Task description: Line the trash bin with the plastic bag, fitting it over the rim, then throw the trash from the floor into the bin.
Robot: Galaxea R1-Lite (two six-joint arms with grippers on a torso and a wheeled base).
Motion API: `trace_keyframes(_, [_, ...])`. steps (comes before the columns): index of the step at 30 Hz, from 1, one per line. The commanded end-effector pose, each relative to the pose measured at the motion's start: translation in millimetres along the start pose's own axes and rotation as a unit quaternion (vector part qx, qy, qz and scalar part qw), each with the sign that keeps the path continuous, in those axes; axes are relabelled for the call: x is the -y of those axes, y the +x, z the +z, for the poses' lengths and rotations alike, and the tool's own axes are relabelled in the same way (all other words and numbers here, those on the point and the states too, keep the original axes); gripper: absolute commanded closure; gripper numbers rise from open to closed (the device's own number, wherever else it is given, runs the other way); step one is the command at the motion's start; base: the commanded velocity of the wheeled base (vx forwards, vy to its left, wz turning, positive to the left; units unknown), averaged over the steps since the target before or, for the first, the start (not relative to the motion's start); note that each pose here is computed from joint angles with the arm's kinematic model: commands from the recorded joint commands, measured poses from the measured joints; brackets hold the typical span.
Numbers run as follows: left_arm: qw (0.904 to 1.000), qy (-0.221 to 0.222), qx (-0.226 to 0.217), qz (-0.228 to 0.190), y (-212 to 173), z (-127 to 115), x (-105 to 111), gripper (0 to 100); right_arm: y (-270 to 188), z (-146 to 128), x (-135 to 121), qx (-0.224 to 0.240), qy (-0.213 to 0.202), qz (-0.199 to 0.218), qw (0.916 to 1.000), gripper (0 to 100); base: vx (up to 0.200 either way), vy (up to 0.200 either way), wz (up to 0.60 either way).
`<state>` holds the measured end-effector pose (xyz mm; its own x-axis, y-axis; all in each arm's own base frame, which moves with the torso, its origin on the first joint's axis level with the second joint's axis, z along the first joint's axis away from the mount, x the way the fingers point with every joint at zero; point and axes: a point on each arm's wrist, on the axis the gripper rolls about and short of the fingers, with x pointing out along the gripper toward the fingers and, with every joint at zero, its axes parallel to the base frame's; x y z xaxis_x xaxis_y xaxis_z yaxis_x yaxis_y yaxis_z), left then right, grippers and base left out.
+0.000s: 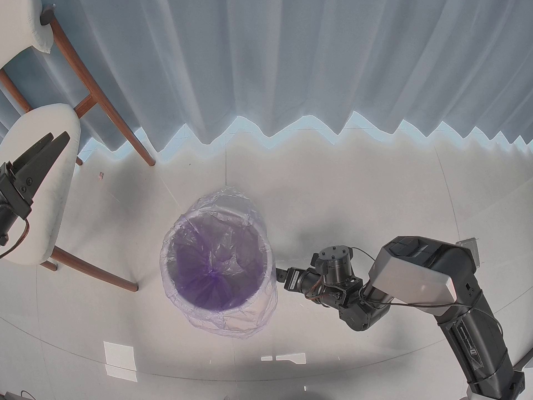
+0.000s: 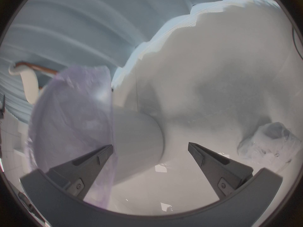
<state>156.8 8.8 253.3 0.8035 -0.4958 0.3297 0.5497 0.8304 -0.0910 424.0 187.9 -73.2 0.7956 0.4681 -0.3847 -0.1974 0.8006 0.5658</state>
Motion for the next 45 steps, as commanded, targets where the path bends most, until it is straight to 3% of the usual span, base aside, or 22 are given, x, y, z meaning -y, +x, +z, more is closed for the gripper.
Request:
trace_keyframes(1, [1.0, 0.0, -0.001, 0.001, 0, -1, 0, 0, 9, 10, -5, -0.019, -0.042, -0.016, 0.9988, 0, 0.0, 0.0, 0.0])
trace_keyframes(5, [1.0, -0.001, -0.002, 0.001, 0, -2, -1, 0, 6, 16, 3, -0.015, -0.033, -0.072, 0.9967, 0, 0.0, 0.0, 0.0])
trace_keyframes(9, [1.0, 0.001, -0.001, -0.003, 1, 0, 0, 0, -13, 39, 10, 0.025, 0.005, -0.077, 0.9967, 0, 0.0, 0.0, 0.0])
trace_keyframes(13, [0.9987, -0.031, -0.028, -0.027, 7, -13, 7, 0, -48, 53, 7, 0.072, 0.085, -0.054, 0.9923, 0, 0.0, 0.0, 0.0])
trace_keyframes(14, [0.9987, -0.031, -0.028, -0.027, 7, -13, 7, 0, -48, 53, 7, 0.072, 0.085, -0.054, 0.9923, 0, 0.0, 0.0, 0.0])
trace_keyframes(15, [0.9939, -0.07, -0.072, -0.045, 8, -28, 15, 0, -59, 54, 11, 0.103, 0.129, -0.025, 0.986, 0, 0.0, 0.0, 0.0])
trace_keyframes(17, [0.983, -0.116, -0.131, -0.056, 6, -49, 28, 0, -67, 57, 17, 0.146, 0.143, 0.023, 0.9787, 0, 0.0, 0.0, 0.0])
trace_keyframes(19, [0.9793, -0.128, -0.148, -0.054, 6, -54, 31, 0, -70, 61, 21, 0.165, 0.144, 0.045, 0.9746, 0, 0.0, 0.0, 0.0])
trace_keyframes(20, [0.9621, -0.161, -0.218, -0.029, 13, -70, 42, 0, -70, 61, 21, 0.165, 0.144, 0.045, 0.9746, 0, 0.0, 0.0, 0.0])
trace_keyframes(21, [0.9539, -0.17, -0.247, -0.017, 19, -77, 44, 0, -73, 58, 33, 0.148, 0.165, 0.09, 0.971, 0, 0.0, 0.0, 0.0])
trace_keyframes(23, [0.9286, -0.186, -0.321, 0.016, 34, -103, 44, 0, -69, 49, 36, 0.134, 0.193, 0.092, 0.9677, 0, 0.0, 0.0, 0.0])
trace_keyframes(24, [0.91, -0.191, -0.365, 0.043, 39, -125, 42, 0, -62, 41, 39, 0.128, 0.196, 0.09, 0.968, 0, 0.0, 0.0, 0.0])
trace_keyframes(26, [0.9071, -0.191, -0.372, 0.05, 41, -129, 41, 0, -61, 42, 39, 0.131, 0.195, 0.092, 0.9678, 0, 0.0, 0.0, 0.0])
trace_keyframes(28, [0.882, -0.212, -0.414, 0.073, 54, -161, 33, 0, -55, 45, 43, 0.139, 0.191, 0.094, 0.9671, 0, 0.0, 0.0, 0.0])
trace_keyframes(33, [0.8451, -0.271, -0.446, 0.115, 89, -207, 25, 0, -53, 44, 44, 0.14, 0.186, 0.095, 0.9679, 0, 0.0, 0.0, 0.0])
trace_keyframes(40, [0.8307, -0.22, -0.471, 0.2, 123, -264, 25, 0, -51, 40, 46, 0.138, 0.177, 0.091, 0.9703, 0, 0.0, 0.0, 0.0])
trace_keyframes(43, [0.8263, -0.206, -0.472, 0.229, 126, -276, 26, 0, -50, 39, 48, 0.137, 0.17, 0.087, 0.9721, 0, 0.0, 0.0, 0.0])
trace_keyframes(45, [0.8181, -0.218, -0.471, 0.248, 124, -276, 27, 0, -47, 38, 48, 0.138, 0.161, 0.088, 0.9732, 0, 0.0, 0.0, 0.0])
